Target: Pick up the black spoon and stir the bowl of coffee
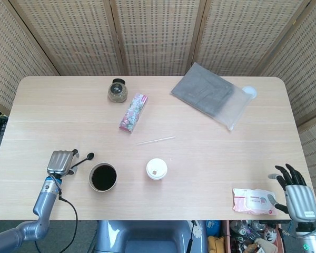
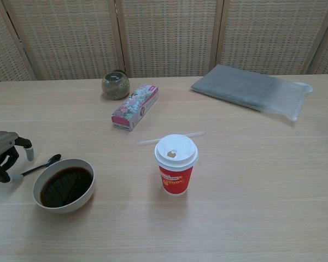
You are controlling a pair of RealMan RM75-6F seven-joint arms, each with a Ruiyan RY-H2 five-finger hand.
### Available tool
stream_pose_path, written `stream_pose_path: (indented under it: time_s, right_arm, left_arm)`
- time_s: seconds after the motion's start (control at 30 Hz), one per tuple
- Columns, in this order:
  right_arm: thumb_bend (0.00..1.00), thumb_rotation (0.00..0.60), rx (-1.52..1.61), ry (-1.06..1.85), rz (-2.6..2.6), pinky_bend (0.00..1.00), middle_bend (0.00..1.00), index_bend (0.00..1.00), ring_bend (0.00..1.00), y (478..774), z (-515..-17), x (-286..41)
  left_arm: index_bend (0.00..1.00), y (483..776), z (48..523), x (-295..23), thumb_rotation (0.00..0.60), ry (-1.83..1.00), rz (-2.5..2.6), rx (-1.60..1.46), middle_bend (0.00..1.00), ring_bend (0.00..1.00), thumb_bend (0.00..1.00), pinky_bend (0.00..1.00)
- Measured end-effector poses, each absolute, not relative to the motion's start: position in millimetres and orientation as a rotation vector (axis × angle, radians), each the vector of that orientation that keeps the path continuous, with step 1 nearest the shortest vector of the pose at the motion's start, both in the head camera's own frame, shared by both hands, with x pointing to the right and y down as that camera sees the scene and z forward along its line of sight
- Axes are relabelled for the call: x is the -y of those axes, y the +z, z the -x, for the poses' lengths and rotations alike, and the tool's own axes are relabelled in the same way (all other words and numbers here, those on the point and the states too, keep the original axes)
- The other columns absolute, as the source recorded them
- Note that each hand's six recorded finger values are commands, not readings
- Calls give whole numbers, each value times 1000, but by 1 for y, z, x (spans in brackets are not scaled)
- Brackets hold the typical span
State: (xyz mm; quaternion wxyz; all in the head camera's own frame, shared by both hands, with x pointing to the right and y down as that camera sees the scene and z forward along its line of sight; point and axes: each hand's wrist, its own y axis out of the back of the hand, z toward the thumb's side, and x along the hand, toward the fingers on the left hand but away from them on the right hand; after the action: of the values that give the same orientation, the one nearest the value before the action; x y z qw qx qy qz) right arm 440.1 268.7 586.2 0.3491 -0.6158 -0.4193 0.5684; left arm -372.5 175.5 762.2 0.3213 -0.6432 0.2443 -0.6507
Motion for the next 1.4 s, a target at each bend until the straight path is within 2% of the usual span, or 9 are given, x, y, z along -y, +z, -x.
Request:
stream_pose_path:
  time_s: [0.57,1.13,1.4]
  right_arm:
    - [383,600,1087,1484,1590,192,270,368,108,586,-442,-270]
    - [383,600,1094,1496,1577,192,270,368,108,583,-446,-273]
    - [383,600,1098,1487,1578,192,270,368,108,582,-446,-273]
  left_arm:
    - [412,770,375,-170,600,-1733,1672,-642,790,732,309,698]
    - [413,770,381,-148,600,-1749,1635,-673,790,732,309,698]
    - [514,765,381,-156,600,-1748,1680,-674,790,732,310,698]
